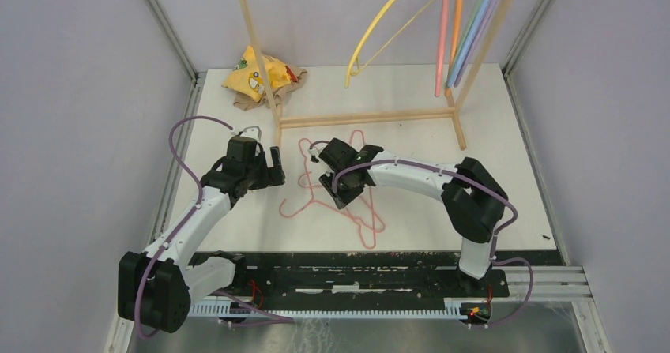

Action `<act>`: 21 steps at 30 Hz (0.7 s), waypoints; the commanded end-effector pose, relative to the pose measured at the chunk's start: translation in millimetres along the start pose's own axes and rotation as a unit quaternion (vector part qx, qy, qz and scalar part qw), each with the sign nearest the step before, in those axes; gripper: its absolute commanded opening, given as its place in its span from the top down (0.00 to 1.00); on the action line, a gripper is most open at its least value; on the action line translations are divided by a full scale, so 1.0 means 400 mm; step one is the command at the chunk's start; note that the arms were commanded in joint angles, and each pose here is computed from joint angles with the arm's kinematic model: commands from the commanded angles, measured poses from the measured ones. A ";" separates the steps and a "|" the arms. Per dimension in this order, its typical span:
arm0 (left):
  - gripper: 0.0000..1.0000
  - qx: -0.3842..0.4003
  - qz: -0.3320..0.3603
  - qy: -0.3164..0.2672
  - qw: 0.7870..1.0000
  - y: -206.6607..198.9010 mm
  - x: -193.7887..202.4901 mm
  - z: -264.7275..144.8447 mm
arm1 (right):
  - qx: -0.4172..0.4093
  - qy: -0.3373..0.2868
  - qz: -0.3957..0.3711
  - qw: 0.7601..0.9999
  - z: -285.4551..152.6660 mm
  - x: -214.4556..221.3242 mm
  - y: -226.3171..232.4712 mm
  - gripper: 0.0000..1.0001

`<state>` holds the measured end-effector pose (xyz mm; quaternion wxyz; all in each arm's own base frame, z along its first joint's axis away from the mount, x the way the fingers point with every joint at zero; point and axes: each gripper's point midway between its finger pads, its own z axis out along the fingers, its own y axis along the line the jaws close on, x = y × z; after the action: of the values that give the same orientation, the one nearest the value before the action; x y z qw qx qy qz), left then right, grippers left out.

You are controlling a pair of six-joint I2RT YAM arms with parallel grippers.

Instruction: Organize the hangers

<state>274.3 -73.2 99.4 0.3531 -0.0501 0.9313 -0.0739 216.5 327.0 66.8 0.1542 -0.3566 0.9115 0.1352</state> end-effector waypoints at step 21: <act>0.01 0.007 -0.015 -0.021 1.000 -0.007 -0.011 -0.016 | 0.016 -0.043 0.007 0.999 0.078 -0.073 -0.009 0.93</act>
<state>269.3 -72.2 98.5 0.3521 -0.0553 0.9313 -0.0753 239.1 349.3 18.4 0.1652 -0.3423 0.9165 0.1252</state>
